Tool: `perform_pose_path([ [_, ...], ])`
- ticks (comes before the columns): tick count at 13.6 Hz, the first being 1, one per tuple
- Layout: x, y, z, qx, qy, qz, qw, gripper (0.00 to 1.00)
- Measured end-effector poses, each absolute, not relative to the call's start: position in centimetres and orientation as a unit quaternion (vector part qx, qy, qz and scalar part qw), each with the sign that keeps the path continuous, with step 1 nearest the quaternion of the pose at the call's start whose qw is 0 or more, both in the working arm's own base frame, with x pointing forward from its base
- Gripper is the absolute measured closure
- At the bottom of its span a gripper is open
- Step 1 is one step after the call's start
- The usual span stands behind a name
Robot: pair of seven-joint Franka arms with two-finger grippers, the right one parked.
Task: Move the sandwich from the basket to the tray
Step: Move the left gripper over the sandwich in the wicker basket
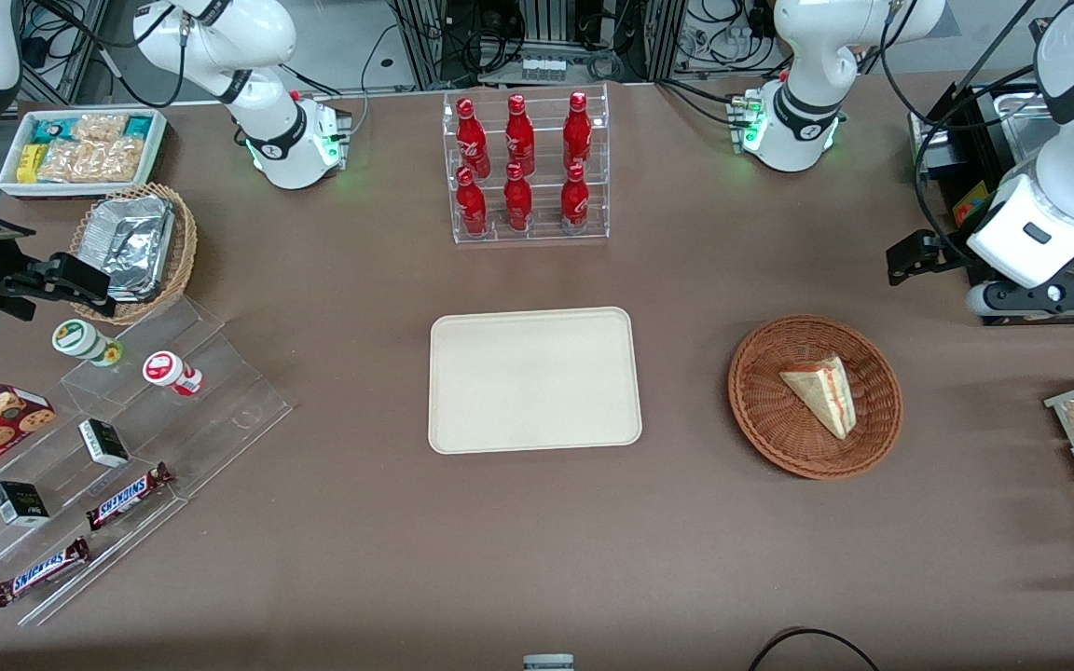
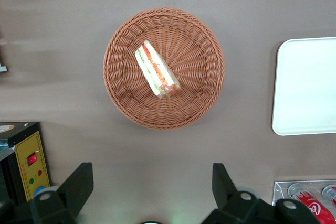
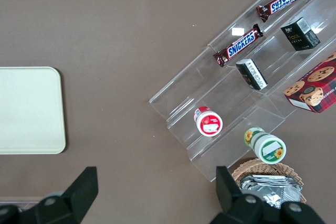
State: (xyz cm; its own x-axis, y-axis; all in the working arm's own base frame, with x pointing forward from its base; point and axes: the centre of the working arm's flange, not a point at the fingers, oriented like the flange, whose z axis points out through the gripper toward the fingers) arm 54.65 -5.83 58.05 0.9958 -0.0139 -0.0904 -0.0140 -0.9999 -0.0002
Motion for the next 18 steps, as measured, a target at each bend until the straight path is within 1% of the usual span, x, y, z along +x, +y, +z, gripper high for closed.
perform_pose_path([
  [3, 55.0, -5.8, 58.0, -0.999, 0.007, 0.034, -0.001, 0.00],
  [6, 55.4, -5.6, 56.2, -0.999, 0.005, 0.037, -0.001, 0.00],
  [10, 56.1, -5.6, 51.5, -1.000, 0.004, 0.029, -0.002, 0.00],
  [14, 55.8, -5.6, 46.4, -1.000, 0.003, 0.017, -0.003, 0.00],
  [18, 55.4, -5.3, 42.2, -1.000, 0.001, -0.013, -0.006, 0.00],
])
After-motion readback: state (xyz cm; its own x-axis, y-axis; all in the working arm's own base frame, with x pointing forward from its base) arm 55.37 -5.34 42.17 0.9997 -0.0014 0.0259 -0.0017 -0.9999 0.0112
